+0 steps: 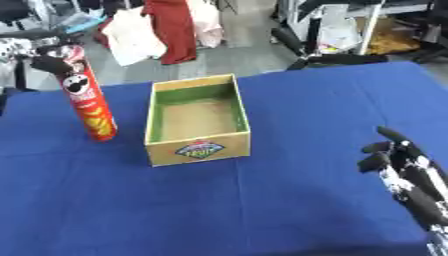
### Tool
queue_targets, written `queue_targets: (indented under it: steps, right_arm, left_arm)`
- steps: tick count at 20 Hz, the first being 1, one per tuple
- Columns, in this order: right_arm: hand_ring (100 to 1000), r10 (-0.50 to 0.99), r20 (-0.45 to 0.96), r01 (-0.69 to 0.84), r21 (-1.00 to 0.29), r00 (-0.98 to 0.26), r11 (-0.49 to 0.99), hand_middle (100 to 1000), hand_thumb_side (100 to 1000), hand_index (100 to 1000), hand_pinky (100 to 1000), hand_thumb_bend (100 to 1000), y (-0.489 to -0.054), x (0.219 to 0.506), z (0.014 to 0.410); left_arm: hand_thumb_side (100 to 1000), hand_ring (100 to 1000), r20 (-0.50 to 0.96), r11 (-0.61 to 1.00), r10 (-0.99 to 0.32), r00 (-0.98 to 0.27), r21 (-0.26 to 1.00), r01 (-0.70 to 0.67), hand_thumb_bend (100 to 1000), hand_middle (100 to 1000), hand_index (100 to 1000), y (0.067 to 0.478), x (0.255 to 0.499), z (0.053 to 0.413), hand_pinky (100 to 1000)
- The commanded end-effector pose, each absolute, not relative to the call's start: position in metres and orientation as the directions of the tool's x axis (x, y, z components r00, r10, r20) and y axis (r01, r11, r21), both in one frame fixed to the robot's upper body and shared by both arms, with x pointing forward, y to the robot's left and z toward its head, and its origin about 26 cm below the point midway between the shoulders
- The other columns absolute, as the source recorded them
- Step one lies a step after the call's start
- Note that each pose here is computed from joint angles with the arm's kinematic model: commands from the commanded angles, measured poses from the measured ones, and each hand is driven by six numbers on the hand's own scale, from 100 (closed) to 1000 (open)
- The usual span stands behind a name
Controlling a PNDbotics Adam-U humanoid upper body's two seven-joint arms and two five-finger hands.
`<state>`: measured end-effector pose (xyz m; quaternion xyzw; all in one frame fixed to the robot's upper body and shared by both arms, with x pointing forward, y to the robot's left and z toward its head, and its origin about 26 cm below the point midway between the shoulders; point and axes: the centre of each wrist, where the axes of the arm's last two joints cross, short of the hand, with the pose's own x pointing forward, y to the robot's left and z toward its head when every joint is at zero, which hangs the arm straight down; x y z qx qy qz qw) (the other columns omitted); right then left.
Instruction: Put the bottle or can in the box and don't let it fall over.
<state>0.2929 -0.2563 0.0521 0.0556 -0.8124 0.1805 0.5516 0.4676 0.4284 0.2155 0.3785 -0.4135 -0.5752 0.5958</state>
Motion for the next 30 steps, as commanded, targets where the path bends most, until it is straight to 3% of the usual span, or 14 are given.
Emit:
queue_targets:
  steps: [1, 4, 5, 8, 16, 30]
  right_arm:
    - [601, 0.107, 0.901, -0.284, -0.243, -0.420, 0.928, 638, 449, 931, 601, 206, -0.256, 0.295, 0.062]
    - [601, 0.108, 0.901, -0.283, -0.243, -0.419, 0.928, 638, 449, 930, 600, 206, -0.256, 0.296, 0.063]
    - [601, 0.108, 0.901, -0.282, -0.243, -0.419, 0.928, 638, 449, 930, 600, 206, -0.256, 0.296, 0.063]
    - [601, 0.109, 0.902, -0.280, -0.242, -0.419, 0.929, 637, 449, 930, 600, 207, -0.256, 0.296, 0.062]
    - [601, 0.109, 0.902, -0.278, -0.242, -0.418, 0.930, 636, 448, 929, 599, 209, -0.256, 0.296, 0.062]
    - [601, 0.112, 0.902, -0.271, -0.241, -0.417, 0.932, 635, 448, 927, 599, 215, -0.257, 0.295, 0.062]
  left_arm:
    - [489, 785, 0.038, 0.041, -0.999, 0.016, 0.921, 0.387, 100, 878, 1000, 0.438, 0.464, 0.224, 595]
    - [278, 733, 0.036, 0.040, -0.999, 0.016, 0.913, 0.405, 100, 845, 1000, 0.439, 0.464, 0.223, 522]
    - [269, 729, 0.036, 0.039, -0.999, 0.016, 0.911, 0.410, 100, 843, 1000, 0.439, 0.464, 0.223, 518]
    - [264, 630, 0.037, 0.038, -0.999, 0.009, 0.907, 0.419, 100, 778, 1000, 0.439, 0.464, 0.222, 433]
    - [248, 525, 0.079, 0.061, -0.996, -0.031, 0.917, 0.395, 100, 644, 952, 0.437, 0.465, 0.226, 330]
    - [259, 429, 0.214, 0.183, -0.969, -0.127, 0.957, 0.224, 100, 546, 882, 0.442, 0.459, 0.268, 231]
